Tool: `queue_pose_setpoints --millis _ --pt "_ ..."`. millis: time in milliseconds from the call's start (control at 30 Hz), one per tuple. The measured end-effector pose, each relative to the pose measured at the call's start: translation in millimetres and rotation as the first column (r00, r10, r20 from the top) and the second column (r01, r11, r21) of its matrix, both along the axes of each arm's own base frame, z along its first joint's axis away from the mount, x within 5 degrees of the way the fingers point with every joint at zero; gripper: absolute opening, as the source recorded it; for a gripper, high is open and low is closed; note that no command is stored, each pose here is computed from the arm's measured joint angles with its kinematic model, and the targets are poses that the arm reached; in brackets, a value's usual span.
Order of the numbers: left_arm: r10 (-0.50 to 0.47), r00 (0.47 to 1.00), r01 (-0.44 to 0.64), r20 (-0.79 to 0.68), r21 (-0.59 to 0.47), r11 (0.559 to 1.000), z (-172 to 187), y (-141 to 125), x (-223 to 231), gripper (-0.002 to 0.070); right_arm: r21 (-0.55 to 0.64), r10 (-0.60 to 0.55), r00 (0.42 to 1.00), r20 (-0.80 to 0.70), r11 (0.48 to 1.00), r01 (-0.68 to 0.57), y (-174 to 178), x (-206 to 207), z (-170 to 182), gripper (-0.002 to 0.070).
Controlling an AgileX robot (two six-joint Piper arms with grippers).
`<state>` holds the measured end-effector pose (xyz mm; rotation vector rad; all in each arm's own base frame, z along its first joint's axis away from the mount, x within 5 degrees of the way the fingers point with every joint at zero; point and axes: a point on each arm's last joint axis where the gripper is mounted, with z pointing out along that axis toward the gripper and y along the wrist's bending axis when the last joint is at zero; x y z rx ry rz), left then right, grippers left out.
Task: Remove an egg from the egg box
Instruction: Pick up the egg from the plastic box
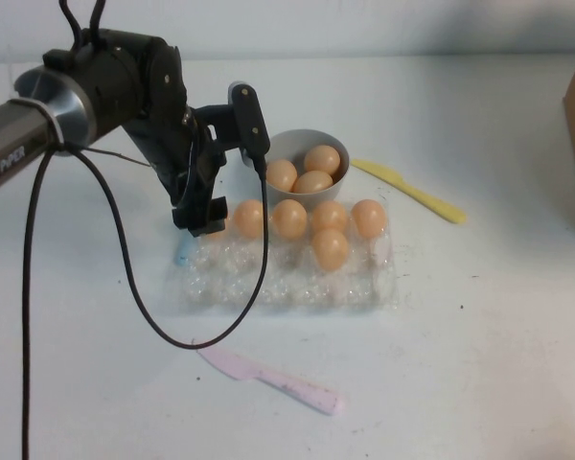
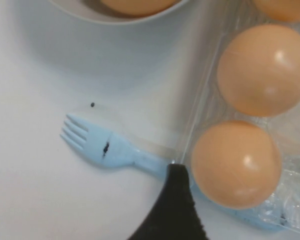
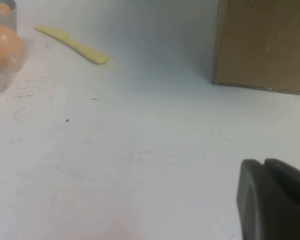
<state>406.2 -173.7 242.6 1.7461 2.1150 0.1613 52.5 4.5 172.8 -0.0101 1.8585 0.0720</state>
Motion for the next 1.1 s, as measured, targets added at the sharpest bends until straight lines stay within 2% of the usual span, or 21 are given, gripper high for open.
queue_pose_setpoints --millis 167,500,633,833,1100 --pt "-0.002 1.0 0.002 -0.013 0.007 1.0 -7 -1 2 0.0562 0.0 0.0 1.0 0.0 1.0 0.0 0 0 0 -0.0017" --pt "-0.008 0.999 0.009 -0.039 0.025 1.0 -28 -3 8 0.0557 0.0 0.0 1.0 0.0 1.0 0.0 0 0 0 -0.0017" --pt "-0.008 0.999 0.009 -0.038 0.027 1.0 -28 -3 8 0.0487 0.0 0.0 1.0 0.0 1.0 0.0 0 0 0 -0.0017" --pt "-0.015 0.999 0.016 -0.031 0.028 0.999 -28 -3 8 0.0321 0.0 0.0 1.0 0.0 1.0 0.0 0 0 0 -0.0017" --pt "-0.014 0.999 0.015 -0.03 0.028 0.999 -28 -3 9 0.0318 0.0 0.0 1.0 0.0 1.0 0.0 0 0 0 -0.0017"
